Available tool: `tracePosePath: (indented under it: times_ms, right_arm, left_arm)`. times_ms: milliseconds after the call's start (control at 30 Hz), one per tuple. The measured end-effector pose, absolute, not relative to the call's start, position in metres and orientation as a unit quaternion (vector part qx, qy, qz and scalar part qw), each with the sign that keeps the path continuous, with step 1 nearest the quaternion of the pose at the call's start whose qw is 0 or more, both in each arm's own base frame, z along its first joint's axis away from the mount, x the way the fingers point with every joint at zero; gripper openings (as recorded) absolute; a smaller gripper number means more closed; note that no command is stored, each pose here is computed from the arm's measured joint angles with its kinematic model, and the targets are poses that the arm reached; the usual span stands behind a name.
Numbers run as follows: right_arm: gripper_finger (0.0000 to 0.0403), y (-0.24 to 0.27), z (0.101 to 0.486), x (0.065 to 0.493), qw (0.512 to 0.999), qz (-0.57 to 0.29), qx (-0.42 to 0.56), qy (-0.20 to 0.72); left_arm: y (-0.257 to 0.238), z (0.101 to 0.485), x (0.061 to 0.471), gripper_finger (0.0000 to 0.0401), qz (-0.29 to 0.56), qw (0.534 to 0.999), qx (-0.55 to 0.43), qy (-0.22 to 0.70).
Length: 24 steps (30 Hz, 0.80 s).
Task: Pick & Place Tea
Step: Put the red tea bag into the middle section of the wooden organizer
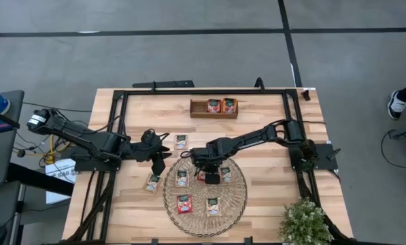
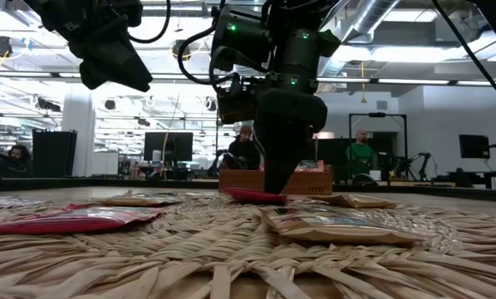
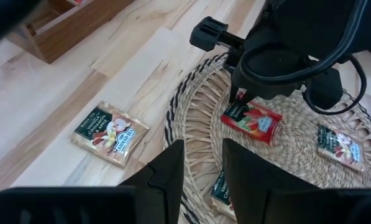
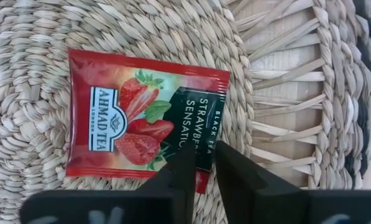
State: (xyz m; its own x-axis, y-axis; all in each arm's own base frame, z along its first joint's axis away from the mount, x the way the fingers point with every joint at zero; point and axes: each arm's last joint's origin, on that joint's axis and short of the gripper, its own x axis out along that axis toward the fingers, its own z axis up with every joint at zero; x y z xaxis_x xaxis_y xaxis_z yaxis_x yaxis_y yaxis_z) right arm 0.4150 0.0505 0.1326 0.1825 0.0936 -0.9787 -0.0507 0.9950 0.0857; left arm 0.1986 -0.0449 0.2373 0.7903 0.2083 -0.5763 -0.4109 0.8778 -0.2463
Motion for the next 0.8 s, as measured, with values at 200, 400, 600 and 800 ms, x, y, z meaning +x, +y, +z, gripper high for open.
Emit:
tracePosePath:
  times_ms: [200, 400, 600, 800]
  right_arm:
    - [0.0005, 0.051, 0.132, 0.415, 0.768, 0.049, 0.018, 0.638]
    - [0.0004, 0.051, 0.132, 0.415, 0.769, 0.038, 0.008, 0.638]
    - [0.0001, 0.05, 0.135, 0.414, 0.77, 0.031, 0.002, 0.638]
    - [0.0, 0.05, 0.15, 0.415, 0.746, 0.016, -0.024, 0.665]
  left_arm:
    - [-0.044, 0.237, 0.199, 0.0101, 0.174, 0.929, -0.179, 0.274]
    - [-0.044, 0.237, 0.199, 0.0101, 0.176, 0.929, -0.178, 0.273]
    - [-0.044, 0.238, 0.199, 0.0101, 0.179, 0.929, -0.177, 0.272]
    - [-0.044, 0.238, 0.199, 0.0101, 0.178, 0.93, -0.168, 0.273]
